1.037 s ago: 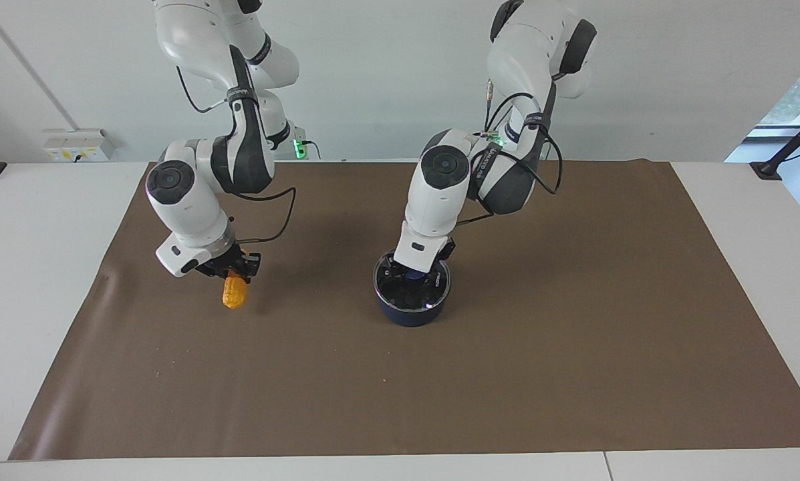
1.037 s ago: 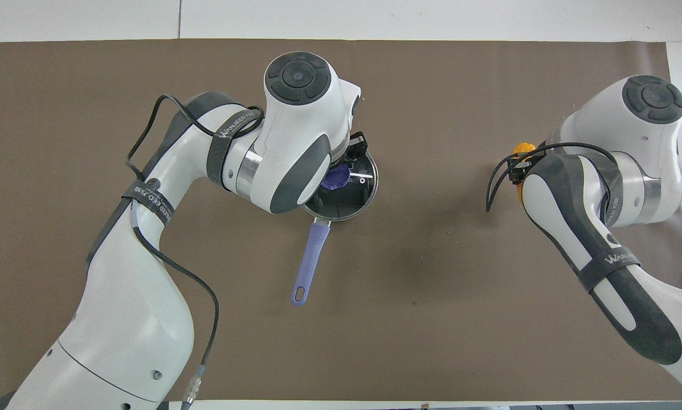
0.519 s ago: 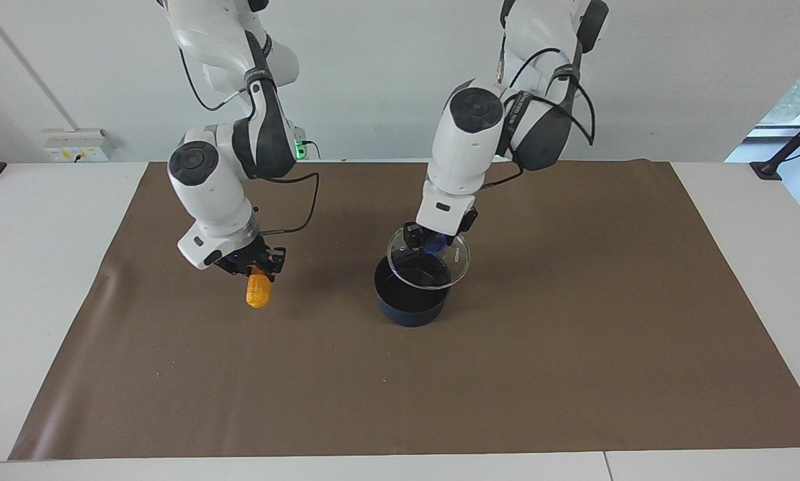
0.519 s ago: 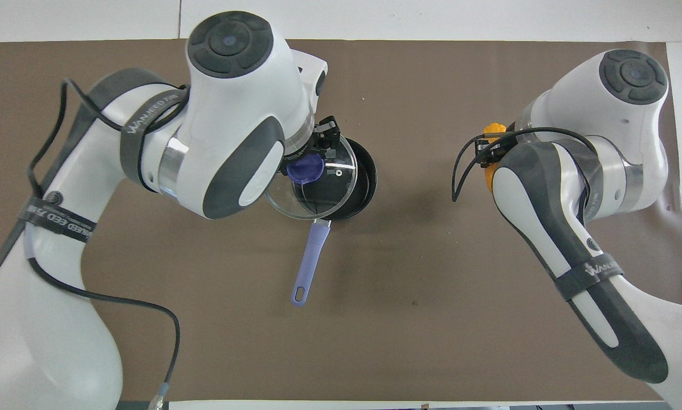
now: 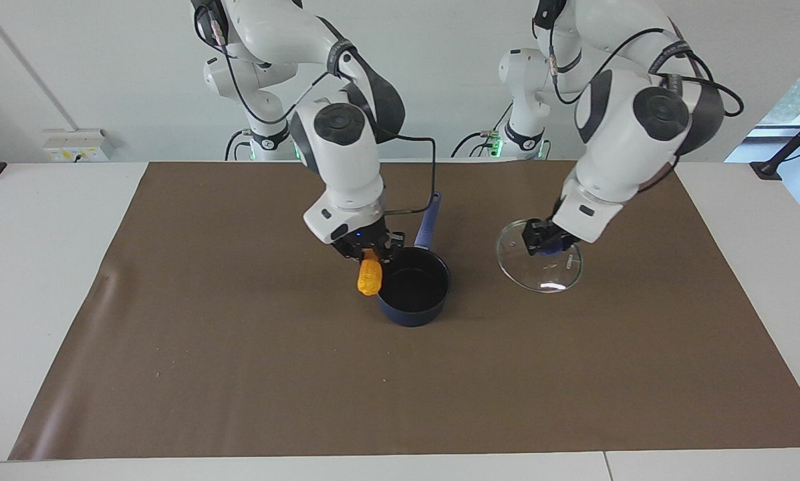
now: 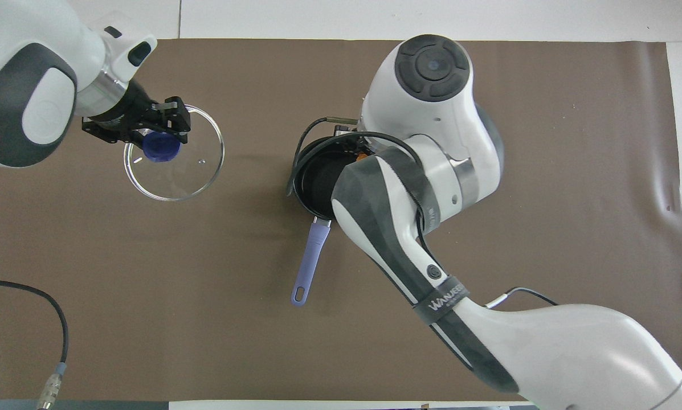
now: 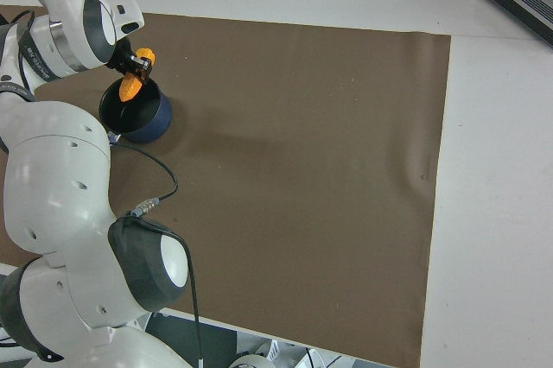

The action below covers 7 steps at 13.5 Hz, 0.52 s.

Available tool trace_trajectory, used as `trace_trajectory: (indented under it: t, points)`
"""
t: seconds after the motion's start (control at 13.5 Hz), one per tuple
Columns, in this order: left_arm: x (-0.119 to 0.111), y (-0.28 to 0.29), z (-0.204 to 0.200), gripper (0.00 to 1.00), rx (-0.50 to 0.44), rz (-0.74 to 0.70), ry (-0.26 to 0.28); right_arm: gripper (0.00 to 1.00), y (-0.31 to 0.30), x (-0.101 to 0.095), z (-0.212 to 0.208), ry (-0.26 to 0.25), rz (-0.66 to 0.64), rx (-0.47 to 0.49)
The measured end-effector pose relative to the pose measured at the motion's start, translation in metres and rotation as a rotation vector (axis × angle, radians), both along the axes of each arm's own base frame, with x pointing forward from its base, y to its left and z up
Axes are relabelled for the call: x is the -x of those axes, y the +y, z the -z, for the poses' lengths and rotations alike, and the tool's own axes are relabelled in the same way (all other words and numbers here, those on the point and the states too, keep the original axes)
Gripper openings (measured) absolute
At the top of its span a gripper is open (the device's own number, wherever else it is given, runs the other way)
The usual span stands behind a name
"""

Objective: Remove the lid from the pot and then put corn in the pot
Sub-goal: 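Lift the lid aside with the left gripper while the right gripper carries the corn, then lower the corn into the pot and open the right gripper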

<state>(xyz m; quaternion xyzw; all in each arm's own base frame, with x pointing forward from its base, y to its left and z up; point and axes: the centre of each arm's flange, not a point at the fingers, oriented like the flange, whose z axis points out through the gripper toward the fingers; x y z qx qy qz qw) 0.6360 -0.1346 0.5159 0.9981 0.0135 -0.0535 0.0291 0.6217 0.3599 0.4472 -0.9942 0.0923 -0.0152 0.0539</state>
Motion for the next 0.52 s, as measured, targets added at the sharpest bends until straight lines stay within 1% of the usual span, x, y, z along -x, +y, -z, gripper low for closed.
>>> trace_trajectory:
  t: [0.15,0.22,0.37,0.52]
  points:
    - [-0.004,0.07,0.029,0.67,0.012,0.002,-0.044,0.38,0.038,-0.001,0.032,-0.026,0.007,-0.022]
    - [0.001,0.1,0.046,0.67,0.013,-0.008,-0.061,0.38,0.045,0.0,0.046,-0.021,0.005,-0.02]
    - [0.018,0.135,0.083,0.67,0.01,-0.028,-0.063,0.38,0.046,0.003,0.065,0.004,0.004,-0.004]
    - [0.031,0.151,0.108,0.67,0.01,-0.027,-0.052,0.38,0.043,0.007,0.076,0.023,0.004,0.009]
